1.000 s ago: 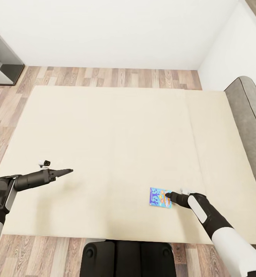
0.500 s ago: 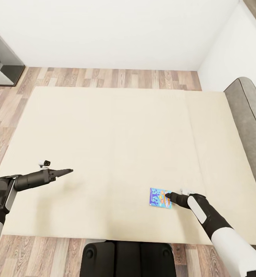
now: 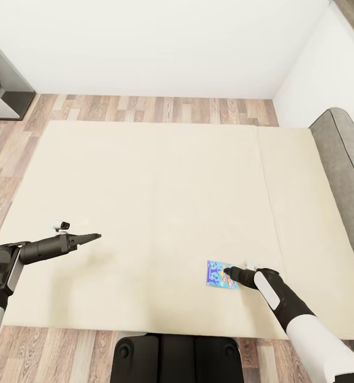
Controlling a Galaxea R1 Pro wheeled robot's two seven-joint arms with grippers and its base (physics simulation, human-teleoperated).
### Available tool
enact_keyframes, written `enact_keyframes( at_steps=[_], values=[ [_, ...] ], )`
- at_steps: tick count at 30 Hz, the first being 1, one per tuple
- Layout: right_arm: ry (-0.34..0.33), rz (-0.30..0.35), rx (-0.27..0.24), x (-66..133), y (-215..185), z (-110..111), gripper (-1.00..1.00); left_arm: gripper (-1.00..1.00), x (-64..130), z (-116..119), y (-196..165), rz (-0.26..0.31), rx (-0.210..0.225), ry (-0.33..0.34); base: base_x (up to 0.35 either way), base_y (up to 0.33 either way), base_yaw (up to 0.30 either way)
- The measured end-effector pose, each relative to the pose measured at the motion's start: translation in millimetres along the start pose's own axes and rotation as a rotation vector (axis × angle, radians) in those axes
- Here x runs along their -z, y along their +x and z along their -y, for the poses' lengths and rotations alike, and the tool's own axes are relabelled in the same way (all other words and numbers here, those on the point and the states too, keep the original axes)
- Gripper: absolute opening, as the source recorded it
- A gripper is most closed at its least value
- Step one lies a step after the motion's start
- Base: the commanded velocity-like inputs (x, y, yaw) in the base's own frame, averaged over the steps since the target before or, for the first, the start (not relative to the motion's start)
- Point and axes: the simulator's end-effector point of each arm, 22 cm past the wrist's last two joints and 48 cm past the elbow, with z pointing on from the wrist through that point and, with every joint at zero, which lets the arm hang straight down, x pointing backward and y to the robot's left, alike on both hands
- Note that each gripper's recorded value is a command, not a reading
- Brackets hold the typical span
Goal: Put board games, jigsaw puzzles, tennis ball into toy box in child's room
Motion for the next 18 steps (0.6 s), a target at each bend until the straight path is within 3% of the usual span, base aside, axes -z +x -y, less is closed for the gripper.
enact_keyframes(
  at_steps=[18],
  values=[
    [-0.004,0.012,0.003,5.2,-5.4,-3.1,1.00,1.00,0.7,6.5,-3.8,0.004,-0.012,0.004,0.000,0.000,0.000]
  ],
)
